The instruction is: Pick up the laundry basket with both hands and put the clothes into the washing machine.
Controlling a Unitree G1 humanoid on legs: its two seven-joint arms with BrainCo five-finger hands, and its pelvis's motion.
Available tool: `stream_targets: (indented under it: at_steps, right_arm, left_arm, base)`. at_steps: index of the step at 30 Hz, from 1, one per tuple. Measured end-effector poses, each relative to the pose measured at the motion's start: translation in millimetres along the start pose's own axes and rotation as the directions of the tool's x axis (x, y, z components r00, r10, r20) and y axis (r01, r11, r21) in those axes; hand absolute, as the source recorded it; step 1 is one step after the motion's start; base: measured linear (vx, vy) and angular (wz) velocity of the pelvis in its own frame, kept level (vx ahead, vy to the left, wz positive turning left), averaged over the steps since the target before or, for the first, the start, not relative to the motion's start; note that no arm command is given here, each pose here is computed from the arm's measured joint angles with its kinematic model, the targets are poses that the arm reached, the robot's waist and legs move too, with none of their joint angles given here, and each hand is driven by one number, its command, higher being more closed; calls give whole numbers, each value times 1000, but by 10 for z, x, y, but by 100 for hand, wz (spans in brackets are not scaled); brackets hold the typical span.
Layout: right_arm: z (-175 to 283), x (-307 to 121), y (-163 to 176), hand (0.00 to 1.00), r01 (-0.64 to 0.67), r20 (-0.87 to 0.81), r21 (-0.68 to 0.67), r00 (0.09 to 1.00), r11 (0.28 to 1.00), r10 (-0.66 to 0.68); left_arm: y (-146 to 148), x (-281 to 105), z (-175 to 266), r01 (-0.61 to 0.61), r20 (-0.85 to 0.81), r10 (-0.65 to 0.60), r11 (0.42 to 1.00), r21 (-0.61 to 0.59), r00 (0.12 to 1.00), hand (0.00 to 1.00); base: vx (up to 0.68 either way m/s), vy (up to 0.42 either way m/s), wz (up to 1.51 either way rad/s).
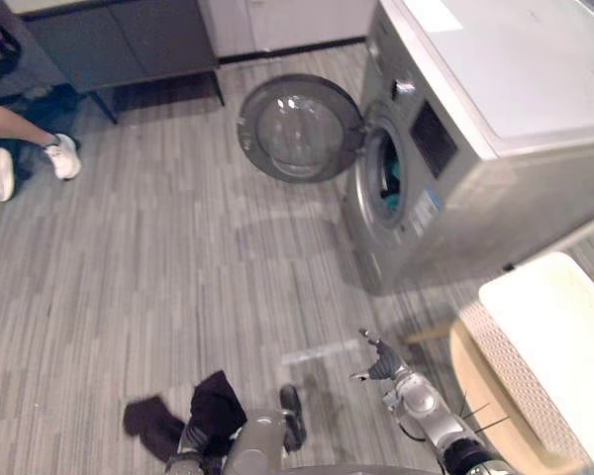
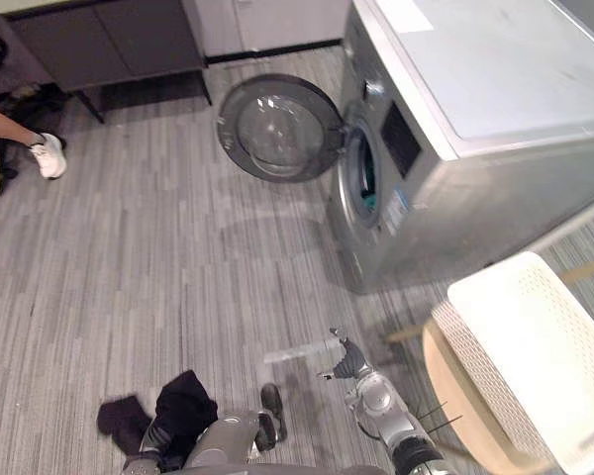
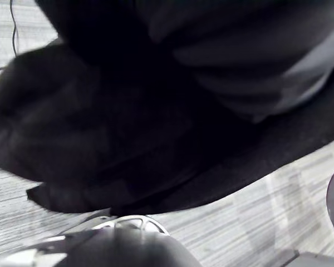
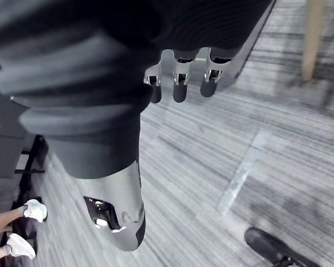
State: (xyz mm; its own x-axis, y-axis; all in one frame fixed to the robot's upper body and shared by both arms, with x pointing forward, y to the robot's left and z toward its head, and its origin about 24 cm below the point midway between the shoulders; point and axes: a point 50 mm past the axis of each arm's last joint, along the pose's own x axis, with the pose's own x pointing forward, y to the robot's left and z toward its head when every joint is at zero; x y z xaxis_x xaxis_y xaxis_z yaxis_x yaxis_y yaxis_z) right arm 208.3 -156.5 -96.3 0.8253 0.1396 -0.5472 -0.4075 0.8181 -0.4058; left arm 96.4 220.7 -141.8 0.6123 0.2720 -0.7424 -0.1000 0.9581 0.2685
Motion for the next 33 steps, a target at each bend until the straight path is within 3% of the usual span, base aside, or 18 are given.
stream_targets:
  at_steps: [11,16,24,31,33]
  right_arm:
    - [-88,-56,-34,0,39,-24,32,999,999,-39]
    - [-130,-94,-51,0,54,-34,51,998,997,-53]
    - [-97,-114,-201,0,140,-15,119,990,983,-140]
    - [-137,-111,-264,0,177,-34,97,984,980,-174]
    - [-128,-117,-124,0,147,-35,117,989,982,-144]
  left_arm:
    - [-83,119,530,40,189,-46,999,35,981,100]
    - [-145,67,446,60,178,-64,998,30,982,100]
    - [-274,78,531,107,199,-110,994,23,974,100]
    - [-438,73,576,147,205,-146,989,14,968,100]
    - [-381,129,714,144,239,-156,987,69,958,100]
  base:
    - [375,10,88]
    - [440,-290,62]
    - [488,-168,-81]
    - [308,257,-160]
    - [154,381,-160]
